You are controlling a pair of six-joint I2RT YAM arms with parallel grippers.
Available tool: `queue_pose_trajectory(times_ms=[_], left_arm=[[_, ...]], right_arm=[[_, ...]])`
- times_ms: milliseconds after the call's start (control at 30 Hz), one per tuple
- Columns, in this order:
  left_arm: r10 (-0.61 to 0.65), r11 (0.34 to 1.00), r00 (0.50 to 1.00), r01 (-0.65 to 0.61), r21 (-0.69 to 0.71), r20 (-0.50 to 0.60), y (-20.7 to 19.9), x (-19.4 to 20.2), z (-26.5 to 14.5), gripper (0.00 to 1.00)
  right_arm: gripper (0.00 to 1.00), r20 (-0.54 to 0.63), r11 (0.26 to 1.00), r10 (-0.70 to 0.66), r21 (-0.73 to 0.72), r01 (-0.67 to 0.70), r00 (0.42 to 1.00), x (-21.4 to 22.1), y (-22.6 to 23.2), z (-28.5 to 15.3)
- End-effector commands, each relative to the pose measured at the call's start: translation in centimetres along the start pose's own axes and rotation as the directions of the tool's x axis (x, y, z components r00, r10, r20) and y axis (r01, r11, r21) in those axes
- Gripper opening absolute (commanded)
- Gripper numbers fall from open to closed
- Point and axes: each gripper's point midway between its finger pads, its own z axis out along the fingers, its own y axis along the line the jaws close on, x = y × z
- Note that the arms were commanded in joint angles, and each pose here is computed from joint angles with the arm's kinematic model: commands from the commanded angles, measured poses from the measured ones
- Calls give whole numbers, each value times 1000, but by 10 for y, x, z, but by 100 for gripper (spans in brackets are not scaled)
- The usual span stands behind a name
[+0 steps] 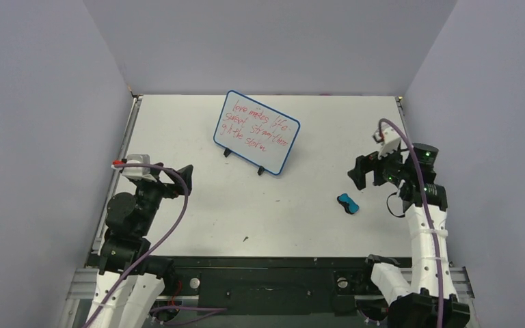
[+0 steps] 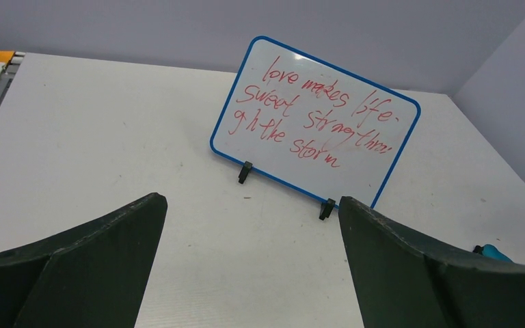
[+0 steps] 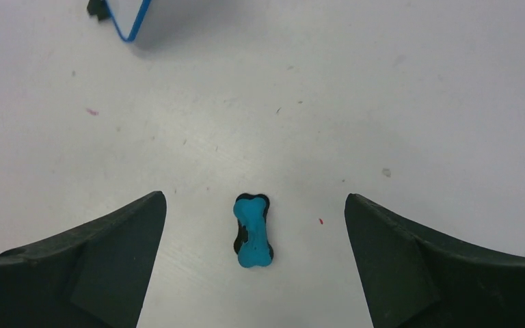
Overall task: Erase the whiteboard
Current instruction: Move the whiteboard eraser to the center of the board.
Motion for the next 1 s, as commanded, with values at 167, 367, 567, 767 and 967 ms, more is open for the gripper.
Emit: queue_pose_trajectory(times_ms=[167, 367, 567, 767, 967], left_arm=[[-18, 999, 999, 20, 40, -44, -8, 7, 3, 97], [-19, 999, 997, 22, 45, -75, -8, 14, 8, 97], [-19, 998, 996, 25, 59, -93, -10, 17, 11, 97], [-15, 998, 996, 21, 58, -89, -9, 17, 11, 97], [-12, 998, 997, 17, 64, -79, -10, 14, 9, 97]], right_arm=[[100, -315, 947, -321, -81, 311, 893, 52, 11, 17], [100, -442, 929, -369, -172, 326, 818, 111, 20, 26], [98, -547, 939, -338, -139, 315, 766, 134, 8, 38], [92, -608, 956, -286, -127, 265, 740, 145, 1, 53], [78, -645, 974, -226, -130, 187, 730, 149, 0, 72]])
